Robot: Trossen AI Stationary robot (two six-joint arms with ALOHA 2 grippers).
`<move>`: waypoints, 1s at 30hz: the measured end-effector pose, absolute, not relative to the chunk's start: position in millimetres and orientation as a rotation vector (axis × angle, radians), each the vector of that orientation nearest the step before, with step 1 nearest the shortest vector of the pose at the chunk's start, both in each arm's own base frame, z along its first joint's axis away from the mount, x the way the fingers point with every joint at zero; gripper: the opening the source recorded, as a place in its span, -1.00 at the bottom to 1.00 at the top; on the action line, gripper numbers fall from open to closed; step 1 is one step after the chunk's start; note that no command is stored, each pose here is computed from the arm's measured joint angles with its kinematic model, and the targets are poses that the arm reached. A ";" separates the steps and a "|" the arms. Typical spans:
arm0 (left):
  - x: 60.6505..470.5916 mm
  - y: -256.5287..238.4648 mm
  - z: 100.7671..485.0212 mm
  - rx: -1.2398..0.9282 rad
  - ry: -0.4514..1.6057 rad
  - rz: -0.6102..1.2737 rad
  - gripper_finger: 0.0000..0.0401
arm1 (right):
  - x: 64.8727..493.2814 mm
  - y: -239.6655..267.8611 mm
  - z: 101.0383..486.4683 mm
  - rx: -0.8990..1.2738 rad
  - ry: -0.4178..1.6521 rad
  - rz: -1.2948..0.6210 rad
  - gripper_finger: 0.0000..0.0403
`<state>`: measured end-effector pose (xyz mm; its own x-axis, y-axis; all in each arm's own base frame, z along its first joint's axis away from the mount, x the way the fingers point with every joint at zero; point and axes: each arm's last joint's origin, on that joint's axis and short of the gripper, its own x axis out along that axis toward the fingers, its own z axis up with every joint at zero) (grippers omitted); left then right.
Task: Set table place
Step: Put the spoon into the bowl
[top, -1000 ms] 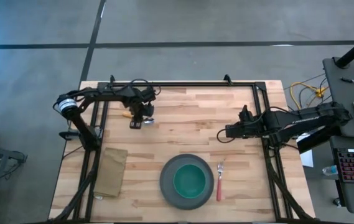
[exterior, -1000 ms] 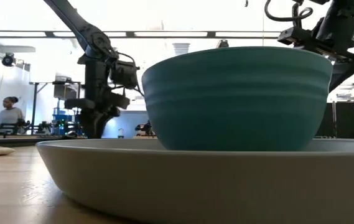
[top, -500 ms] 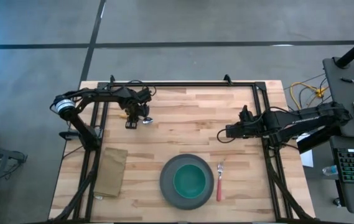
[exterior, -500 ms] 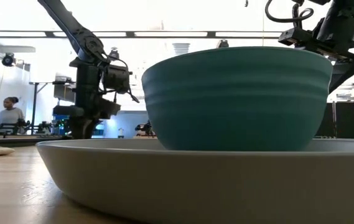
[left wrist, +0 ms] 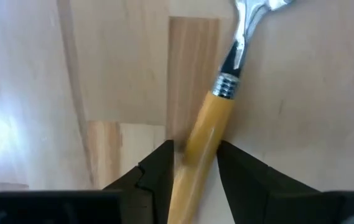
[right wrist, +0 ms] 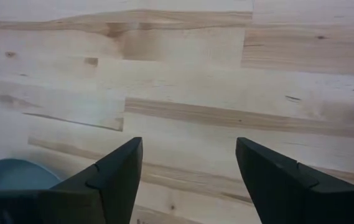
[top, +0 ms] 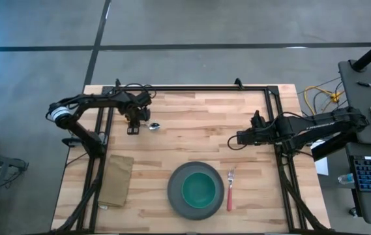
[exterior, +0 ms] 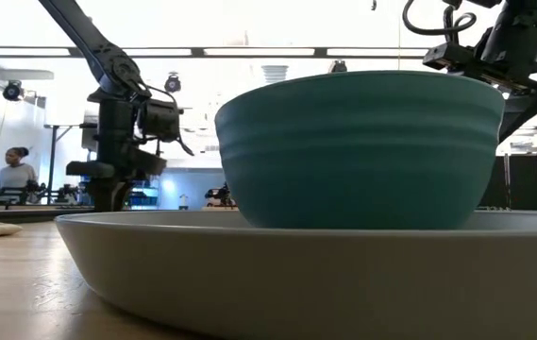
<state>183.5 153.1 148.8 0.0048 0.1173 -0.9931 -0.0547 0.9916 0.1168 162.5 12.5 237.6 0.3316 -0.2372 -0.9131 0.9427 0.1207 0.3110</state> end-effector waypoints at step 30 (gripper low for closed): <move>214.1 142.1 198.0 0.013 1.444 0.200 -0.88 | 162.2 14.0 237.4 1.087 0.890 -0.962 0.18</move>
